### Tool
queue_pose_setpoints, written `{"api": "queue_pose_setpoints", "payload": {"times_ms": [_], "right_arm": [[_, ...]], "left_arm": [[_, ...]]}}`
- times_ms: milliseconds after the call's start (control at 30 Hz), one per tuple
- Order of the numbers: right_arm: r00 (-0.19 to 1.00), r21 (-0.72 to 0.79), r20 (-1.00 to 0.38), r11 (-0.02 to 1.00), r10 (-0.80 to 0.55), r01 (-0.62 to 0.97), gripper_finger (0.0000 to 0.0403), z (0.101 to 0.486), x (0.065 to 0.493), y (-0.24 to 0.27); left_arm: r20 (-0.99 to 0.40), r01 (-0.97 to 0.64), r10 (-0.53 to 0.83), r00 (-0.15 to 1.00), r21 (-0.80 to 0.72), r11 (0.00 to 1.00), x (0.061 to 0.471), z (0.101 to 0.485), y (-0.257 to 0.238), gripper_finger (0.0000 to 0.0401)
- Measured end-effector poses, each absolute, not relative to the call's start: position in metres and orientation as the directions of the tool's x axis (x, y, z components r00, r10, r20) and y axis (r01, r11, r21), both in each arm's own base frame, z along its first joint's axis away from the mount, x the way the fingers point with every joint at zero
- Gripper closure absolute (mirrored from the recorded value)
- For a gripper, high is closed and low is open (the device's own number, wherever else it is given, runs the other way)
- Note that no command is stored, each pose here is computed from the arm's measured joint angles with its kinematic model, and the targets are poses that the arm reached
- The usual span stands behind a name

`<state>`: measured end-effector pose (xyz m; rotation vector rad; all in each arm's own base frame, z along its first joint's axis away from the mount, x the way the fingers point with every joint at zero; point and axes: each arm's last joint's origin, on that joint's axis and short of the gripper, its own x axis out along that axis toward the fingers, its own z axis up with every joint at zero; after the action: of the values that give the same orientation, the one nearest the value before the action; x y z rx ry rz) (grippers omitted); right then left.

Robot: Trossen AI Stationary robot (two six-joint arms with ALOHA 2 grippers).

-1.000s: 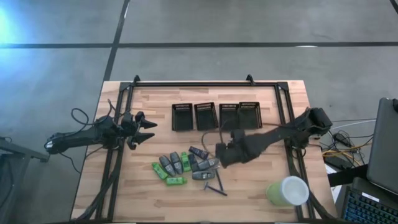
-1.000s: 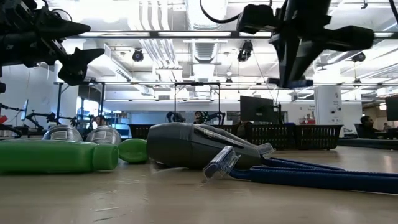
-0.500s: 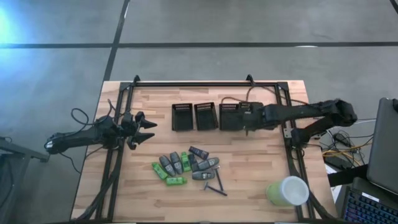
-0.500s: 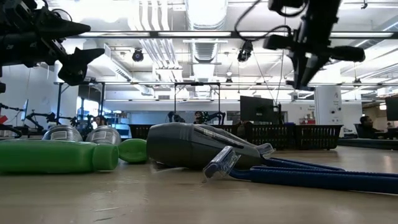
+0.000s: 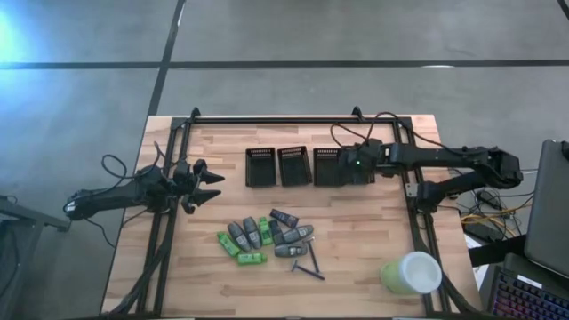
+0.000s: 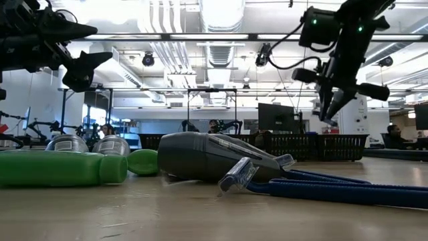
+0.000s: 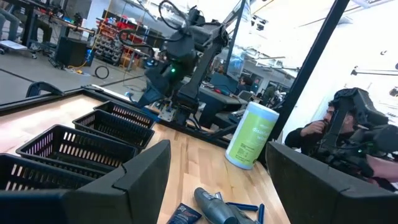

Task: Pick & Place Travel size toiletries
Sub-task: Put the razor into the right black basket

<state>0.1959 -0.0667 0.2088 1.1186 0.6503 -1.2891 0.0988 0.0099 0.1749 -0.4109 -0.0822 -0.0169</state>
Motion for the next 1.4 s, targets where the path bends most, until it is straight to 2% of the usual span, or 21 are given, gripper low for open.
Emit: {"api": "queue_pose_setpoints", "payload": {"times_ms": [400, 767, 1167, 1400], "right_arm": [[0.174, 0.23, -0.906, -0.104, -0.385, 0.968, 0.0378, 0.207, 0.179, -0.104], [0.21, 0.243, -0.933, -0.083, -0.294, 0.966, 0.0378, 0.17, 0.181, -0.114], [0.145, 0.158, -0.962, -0.041, -0.23, 0.987, 0.037, 0.15, 0.189, -0.123], [0.151, 0.164, -0.961, -0.037, -0.23, 0.986, 0.0329, 0.147, 0.192, -0.124]], "left_arm": [[0.083, 0.033, 0.0, 0.997, -0.398, 0.917, 0.099, 0.175, 0.01, 0.0133], [0.083, 0.033, 0.0, 0.997, -0.398, 0.917, 0.099, 0.175, 0.01, 0.0133], [0.083, 0.033, 0.0, 0.997, -0.398, 0.917, 0.099, 0.175, 0.01, 0.0133], [0.083, 0.033, 0.0, 0.997, -0.398, 0.917, 0.099, 0.175, 0.01, 0.0133]]}}
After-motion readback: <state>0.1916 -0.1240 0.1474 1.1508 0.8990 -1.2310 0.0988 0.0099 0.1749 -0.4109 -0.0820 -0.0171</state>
